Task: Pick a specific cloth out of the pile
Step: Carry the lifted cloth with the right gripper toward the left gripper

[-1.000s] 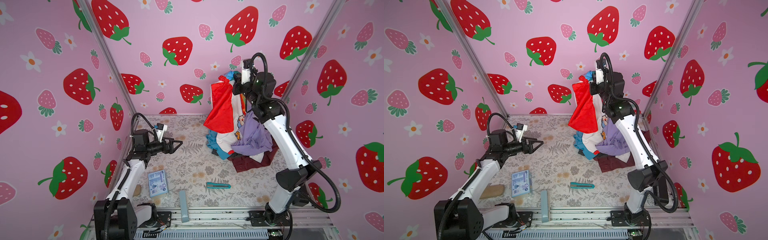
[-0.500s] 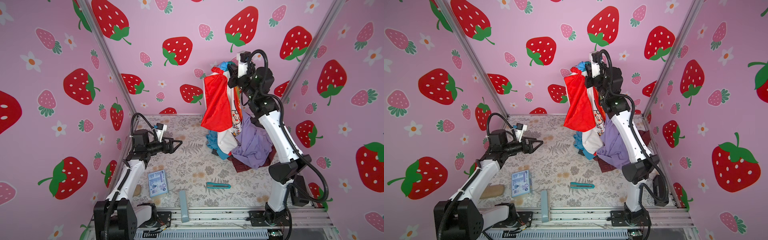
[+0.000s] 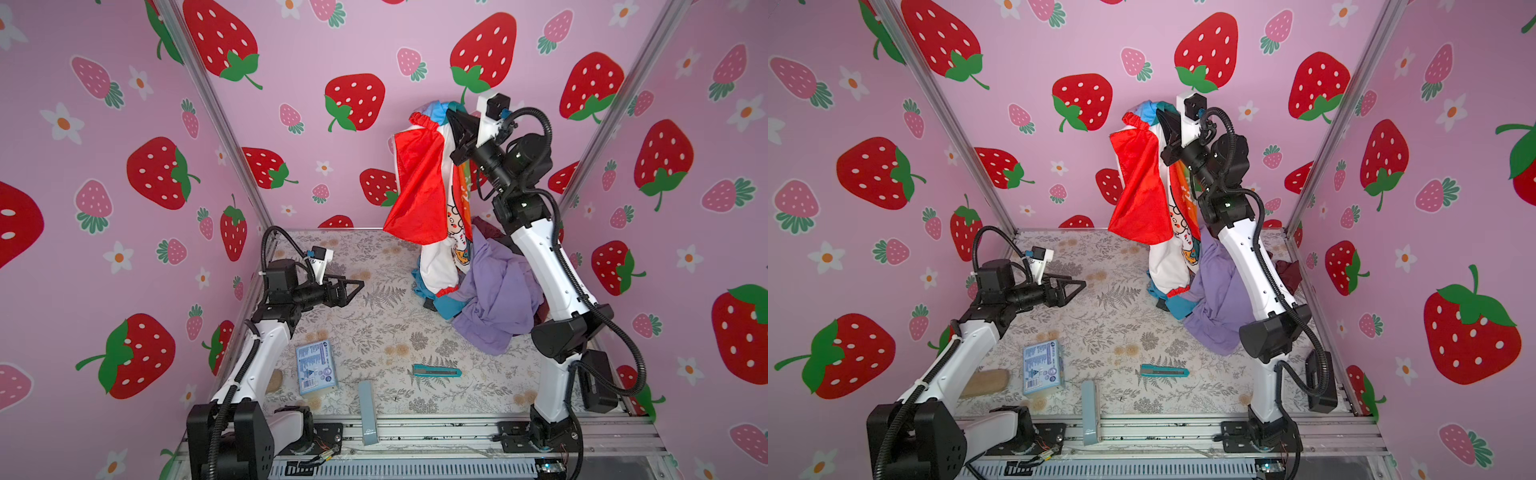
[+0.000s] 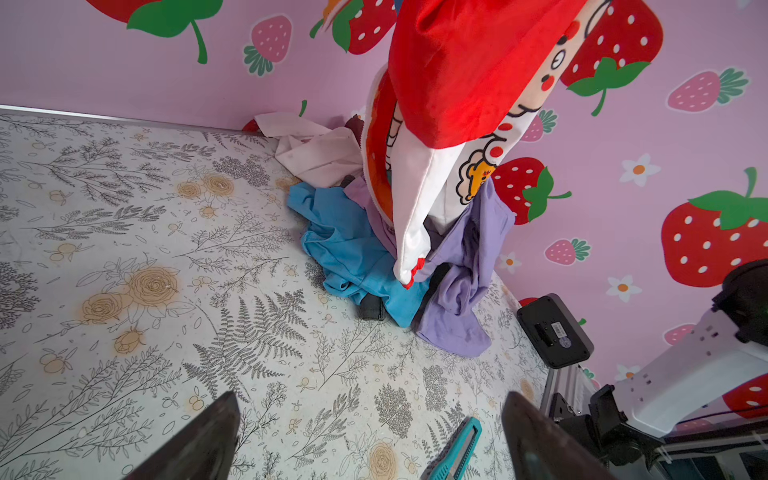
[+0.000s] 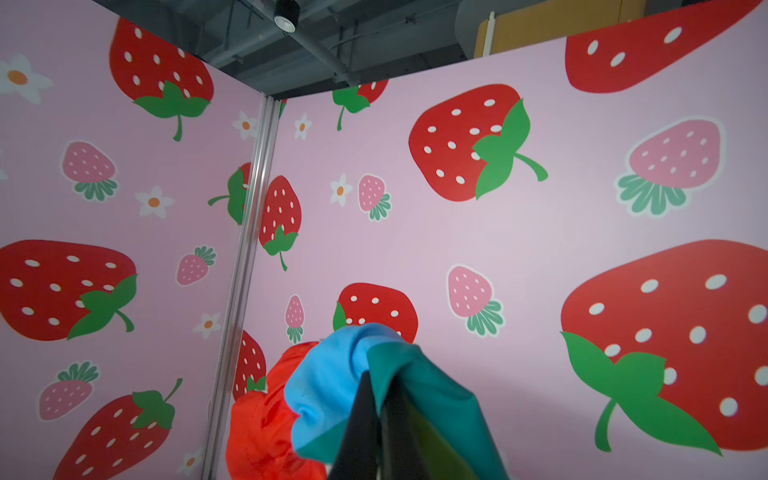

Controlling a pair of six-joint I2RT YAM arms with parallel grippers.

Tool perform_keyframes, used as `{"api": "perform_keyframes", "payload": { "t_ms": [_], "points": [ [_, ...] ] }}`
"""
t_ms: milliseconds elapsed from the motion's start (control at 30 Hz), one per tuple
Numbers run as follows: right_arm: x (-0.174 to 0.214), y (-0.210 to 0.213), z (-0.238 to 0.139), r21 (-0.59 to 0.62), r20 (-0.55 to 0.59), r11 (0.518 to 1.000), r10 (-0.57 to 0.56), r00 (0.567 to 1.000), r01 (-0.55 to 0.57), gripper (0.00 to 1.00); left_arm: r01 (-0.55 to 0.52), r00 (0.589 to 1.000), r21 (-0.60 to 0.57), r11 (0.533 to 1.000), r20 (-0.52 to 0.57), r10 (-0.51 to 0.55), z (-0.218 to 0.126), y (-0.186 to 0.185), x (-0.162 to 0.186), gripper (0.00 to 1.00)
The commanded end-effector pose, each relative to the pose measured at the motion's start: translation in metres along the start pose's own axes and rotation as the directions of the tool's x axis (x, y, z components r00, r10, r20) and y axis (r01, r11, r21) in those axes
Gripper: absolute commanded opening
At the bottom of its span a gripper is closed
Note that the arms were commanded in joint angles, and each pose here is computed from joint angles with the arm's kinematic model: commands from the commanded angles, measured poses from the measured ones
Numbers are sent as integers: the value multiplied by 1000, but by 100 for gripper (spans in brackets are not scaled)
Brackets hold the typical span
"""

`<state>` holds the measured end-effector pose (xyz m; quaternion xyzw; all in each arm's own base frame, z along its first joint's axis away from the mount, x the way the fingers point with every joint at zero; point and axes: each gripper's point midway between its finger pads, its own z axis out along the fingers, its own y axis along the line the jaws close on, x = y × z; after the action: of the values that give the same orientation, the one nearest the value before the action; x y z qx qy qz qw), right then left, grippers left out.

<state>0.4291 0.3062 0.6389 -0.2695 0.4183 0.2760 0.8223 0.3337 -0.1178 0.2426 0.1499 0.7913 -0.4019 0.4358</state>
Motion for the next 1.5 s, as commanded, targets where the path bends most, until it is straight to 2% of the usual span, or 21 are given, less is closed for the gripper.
{"api": "perform_keyframes", "payload": {
  "t_ms": [0,367,633,867,1133,1267,1367,1467],
  "points": [
    [-61,12,-7,-62,205,997,-22,979,35,0,-16,1000,4,1000,5,16,-3,-3,1,99],
    [-67,45,-4,-232,303,973,95,948,-23,0,-54,998,-25,998,22,55,-11,-10,-1,99],
    [-51,76,4,-326,318,942,186,930,-77,0,-118,989,-123,985,71,127,-27,-12,-3,99],
    [-35,127,13,-427,327,897,272,905,-116,0,-140,984,-162,977,91,156,-33,-12,-5,99],
    [-34,190,10,-542,339,834,331,881,-105,0,-144,983,-157,977,91,160,-32,-12,-5,99],
    [-10,197,18,-551,259,822,334,906,-145,0,-148,983,-140,979,93,162,-32,-15,-4,99],
    [28,201,24,-552,140,804,348,927,-219,0,-149,983,-138,979,90,163,-32,-15,-3,99],
    [80,199,26,-536,-23,769,400,916,-349,0,-149,983,-164,975,85,165,-33,-11,-3,99]
  ]
}}
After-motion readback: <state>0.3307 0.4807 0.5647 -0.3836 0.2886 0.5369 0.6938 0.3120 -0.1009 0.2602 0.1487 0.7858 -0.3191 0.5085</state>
